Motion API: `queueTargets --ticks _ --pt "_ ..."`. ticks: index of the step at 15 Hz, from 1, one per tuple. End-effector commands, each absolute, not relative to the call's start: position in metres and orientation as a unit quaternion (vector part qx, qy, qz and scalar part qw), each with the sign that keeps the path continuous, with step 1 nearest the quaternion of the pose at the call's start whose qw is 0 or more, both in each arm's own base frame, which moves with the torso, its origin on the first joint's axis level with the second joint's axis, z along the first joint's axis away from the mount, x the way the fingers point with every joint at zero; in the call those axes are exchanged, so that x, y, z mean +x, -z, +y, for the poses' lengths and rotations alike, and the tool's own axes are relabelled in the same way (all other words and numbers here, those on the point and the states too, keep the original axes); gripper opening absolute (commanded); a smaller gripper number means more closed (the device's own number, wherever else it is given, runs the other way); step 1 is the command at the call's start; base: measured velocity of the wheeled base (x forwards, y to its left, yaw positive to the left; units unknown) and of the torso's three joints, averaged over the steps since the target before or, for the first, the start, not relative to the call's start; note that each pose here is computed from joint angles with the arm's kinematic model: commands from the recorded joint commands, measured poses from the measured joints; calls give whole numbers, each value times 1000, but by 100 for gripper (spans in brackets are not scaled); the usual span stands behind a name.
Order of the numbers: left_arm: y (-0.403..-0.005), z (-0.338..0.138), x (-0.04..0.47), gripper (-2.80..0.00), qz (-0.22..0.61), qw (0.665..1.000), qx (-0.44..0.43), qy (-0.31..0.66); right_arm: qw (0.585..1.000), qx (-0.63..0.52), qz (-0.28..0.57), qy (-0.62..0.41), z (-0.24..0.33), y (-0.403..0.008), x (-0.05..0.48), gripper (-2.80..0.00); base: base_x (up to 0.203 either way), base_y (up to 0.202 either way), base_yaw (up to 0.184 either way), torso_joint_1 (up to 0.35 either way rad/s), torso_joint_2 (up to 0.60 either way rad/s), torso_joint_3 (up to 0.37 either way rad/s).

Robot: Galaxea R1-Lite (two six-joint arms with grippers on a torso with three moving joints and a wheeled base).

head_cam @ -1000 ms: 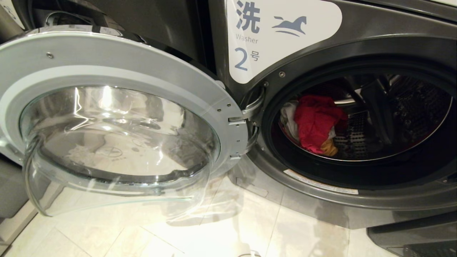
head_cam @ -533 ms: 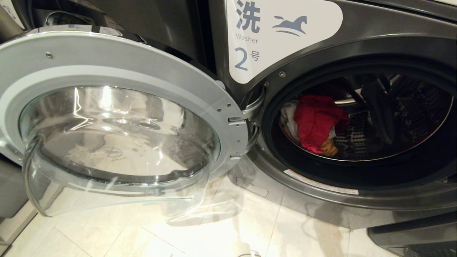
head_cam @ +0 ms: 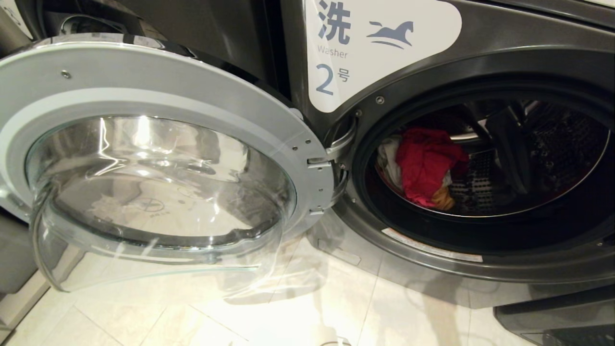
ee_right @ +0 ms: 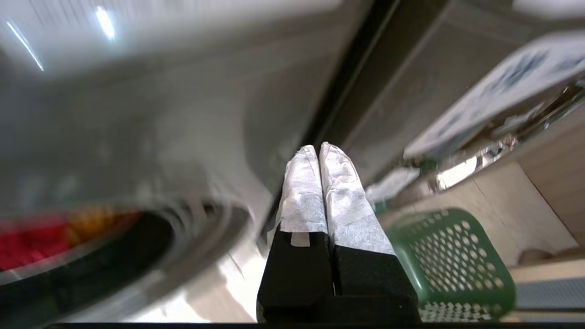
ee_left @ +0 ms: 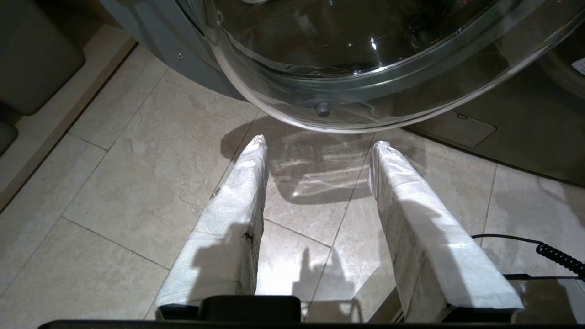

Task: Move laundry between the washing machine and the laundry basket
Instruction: Pick a cloth and place it into the basket

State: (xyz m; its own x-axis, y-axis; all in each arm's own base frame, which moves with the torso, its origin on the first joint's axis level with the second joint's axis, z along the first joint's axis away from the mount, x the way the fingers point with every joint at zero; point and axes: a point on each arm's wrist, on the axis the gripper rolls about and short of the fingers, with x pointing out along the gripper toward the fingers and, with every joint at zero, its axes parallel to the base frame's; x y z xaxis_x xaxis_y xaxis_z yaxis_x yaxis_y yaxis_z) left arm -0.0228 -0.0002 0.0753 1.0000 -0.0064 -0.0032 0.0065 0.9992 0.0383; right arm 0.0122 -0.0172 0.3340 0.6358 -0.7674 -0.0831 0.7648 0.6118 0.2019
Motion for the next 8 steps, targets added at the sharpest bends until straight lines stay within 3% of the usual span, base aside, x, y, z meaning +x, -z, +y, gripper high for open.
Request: queueTargets --ticks 1,8 --pt "-75 0 -23 -280 2 1000 19 3 884 117 -30 452 -18 -362 12 -280 0 0 0 0 0 0" --pt "-76 0 -23 -280 2 1000 19 3 856 124 -66 498 0 -396 -43 -280 0 0 0 0 0 0"
